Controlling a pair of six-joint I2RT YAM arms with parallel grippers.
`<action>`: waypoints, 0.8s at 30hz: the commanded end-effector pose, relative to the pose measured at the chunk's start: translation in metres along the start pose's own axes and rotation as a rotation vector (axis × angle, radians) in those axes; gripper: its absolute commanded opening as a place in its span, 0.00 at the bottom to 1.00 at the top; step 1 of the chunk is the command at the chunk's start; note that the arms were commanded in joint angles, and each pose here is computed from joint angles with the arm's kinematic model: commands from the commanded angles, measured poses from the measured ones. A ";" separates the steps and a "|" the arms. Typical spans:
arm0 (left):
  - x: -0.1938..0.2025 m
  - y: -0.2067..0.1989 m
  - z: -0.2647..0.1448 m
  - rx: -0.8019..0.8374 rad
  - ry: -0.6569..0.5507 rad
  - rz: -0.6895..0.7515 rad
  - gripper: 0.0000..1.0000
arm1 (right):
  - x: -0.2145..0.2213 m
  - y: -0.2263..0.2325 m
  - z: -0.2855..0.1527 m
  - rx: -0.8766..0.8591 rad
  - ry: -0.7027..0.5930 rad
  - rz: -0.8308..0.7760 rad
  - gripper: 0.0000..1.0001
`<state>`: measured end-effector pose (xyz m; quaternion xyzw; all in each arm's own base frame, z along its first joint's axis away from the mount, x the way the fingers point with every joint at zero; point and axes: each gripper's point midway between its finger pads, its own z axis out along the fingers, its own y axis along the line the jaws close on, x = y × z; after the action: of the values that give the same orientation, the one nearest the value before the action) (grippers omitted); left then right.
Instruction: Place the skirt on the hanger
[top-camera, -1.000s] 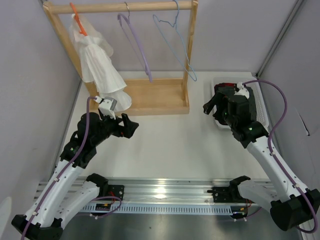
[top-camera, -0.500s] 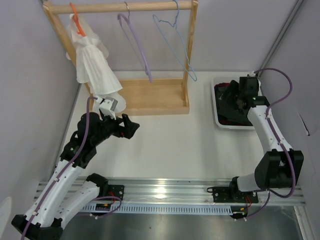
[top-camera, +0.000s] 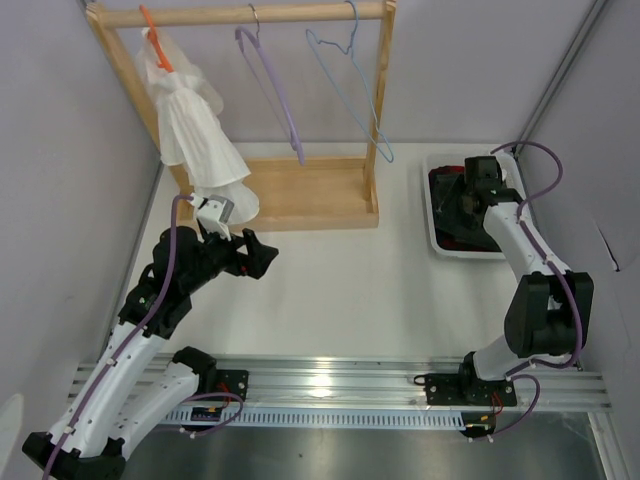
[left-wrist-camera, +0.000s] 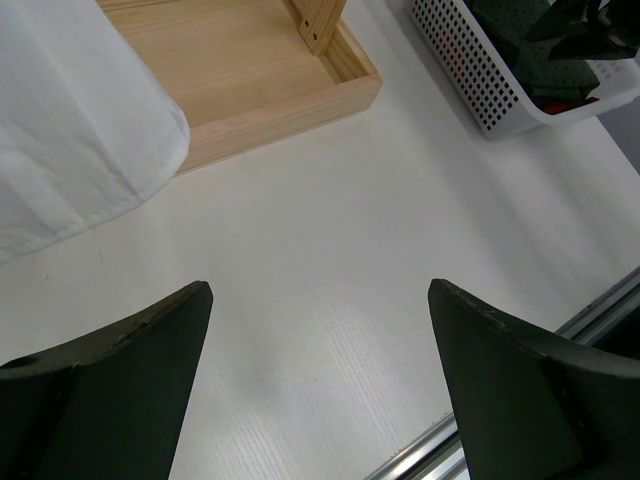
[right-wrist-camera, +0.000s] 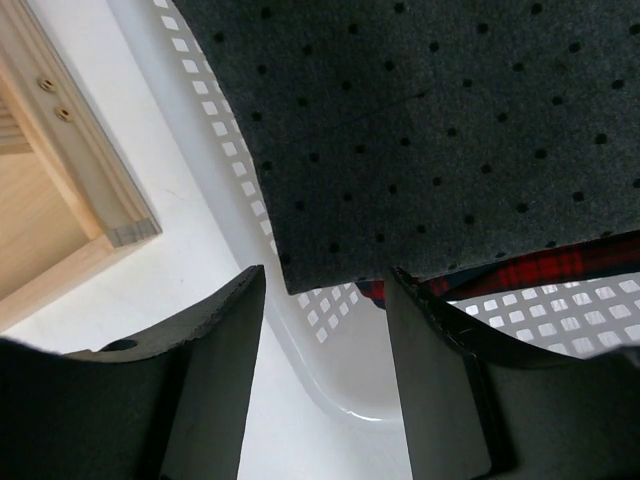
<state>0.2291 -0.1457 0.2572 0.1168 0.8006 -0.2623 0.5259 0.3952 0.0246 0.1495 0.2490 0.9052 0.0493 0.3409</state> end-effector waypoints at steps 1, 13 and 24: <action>-0.002 -0.004 -0.002 0.020 -0.012 0.004 0.95 | -0.001 0.000 0.007 0.020 -0.005 -0.041 0.57; -0.002 -0.004 -0.002 0.019 -0.009 0.003 0.95 | 0.002 -0.004 0.018 0.076 0.010 -0.090 0.52; 0.000 -0.005 0.000 0.025 -0.003 0.001 0.94 | -0.036 -0.005 0.000 0.136 -0.073 -0.096 0.00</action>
<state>0.2290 -0.1457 0.2565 0.1170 0.8010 -0.2622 0.5253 0.4070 0.0183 0.1415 0.2211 0.9185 -0.0077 0.3279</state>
